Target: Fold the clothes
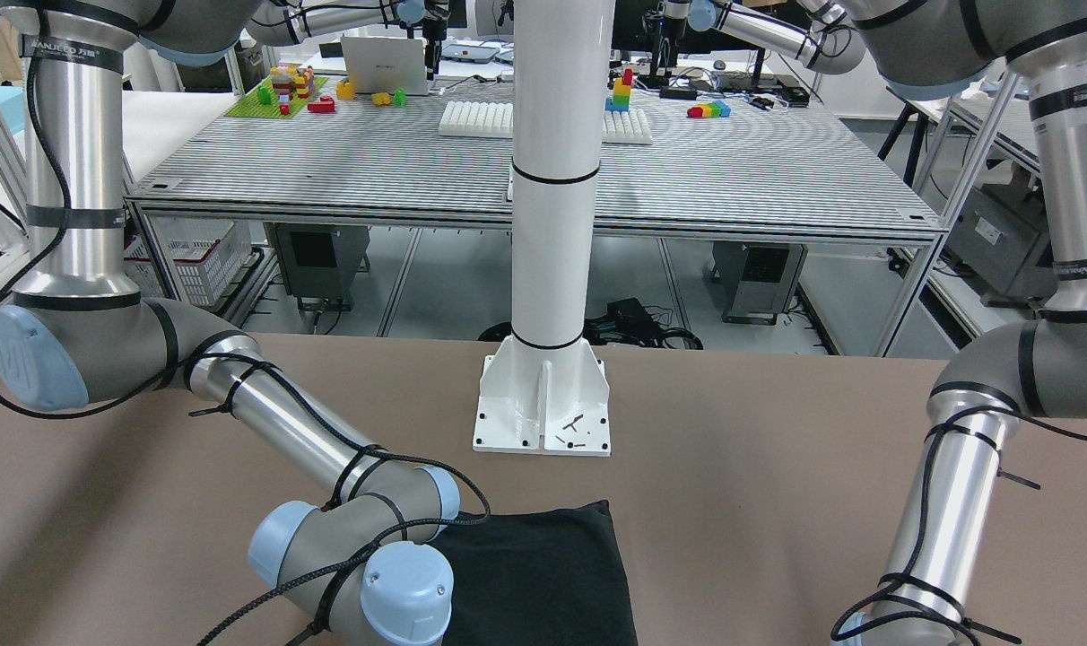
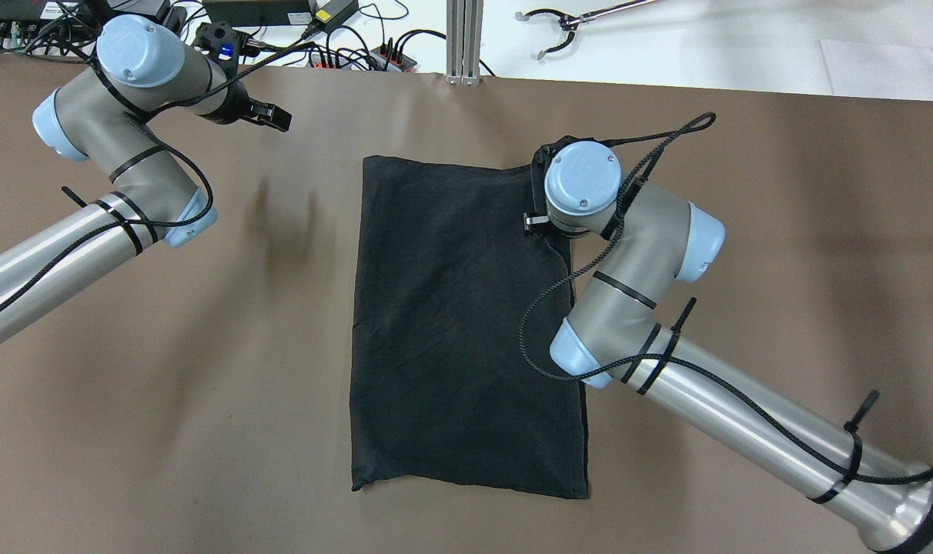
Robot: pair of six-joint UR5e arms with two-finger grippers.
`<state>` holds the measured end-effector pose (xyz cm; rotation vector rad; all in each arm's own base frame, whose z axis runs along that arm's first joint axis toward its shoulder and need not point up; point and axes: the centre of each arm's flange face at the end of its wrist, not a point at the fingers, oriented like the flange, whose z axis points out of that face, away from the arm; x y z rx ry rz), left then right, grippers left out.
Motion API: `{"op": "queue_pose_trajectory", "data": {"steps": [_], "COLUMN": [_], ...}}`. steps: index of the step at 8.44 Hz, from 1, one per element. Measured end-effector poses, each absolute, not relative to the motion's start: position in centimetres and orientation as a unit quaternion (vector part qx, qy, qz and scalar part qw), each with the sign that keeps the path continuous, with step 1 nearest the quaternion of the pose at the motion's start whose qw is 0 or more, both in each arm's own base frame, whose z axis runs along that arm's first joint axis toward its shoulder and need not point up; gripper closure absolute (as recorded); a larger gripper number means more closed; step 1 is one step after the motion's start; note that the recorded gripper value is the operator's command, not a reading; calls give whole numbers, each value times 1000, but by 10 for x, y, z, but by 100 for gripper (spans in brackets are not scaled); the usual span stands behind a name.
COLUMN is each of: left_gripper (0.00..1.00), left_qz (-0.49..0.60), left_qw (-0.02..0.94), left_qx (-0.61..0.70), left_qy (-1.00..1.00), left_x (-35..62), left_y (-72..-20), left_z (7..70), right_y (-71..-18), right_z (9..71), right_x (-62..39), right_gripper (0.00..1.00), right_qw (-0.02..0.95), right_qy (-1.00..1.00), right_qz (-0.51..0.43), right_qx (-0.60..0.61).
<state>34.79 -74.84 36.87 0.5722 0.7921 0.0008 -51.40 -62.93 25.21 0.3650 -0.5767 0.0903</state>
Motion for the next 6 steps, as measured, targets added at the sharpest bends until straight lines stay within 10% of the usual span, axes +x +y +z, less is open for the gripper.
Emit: {"op": "queue_pose_trajectory", "data": {"steps": [6], "left_gripper": [5], "left_qz": [-2], "left_qw": [883], "left_qx": [274], "left_qy": [382], "left_x": [348], "left_y": [-748], "left_z": [368], "right_y": [-663], "right_z": [316], "right_x": [-486], "right_gripper": [7], "right_qw": [956], "right_qy": [-231], "right_qz": [28], "right_qx": [176]}}
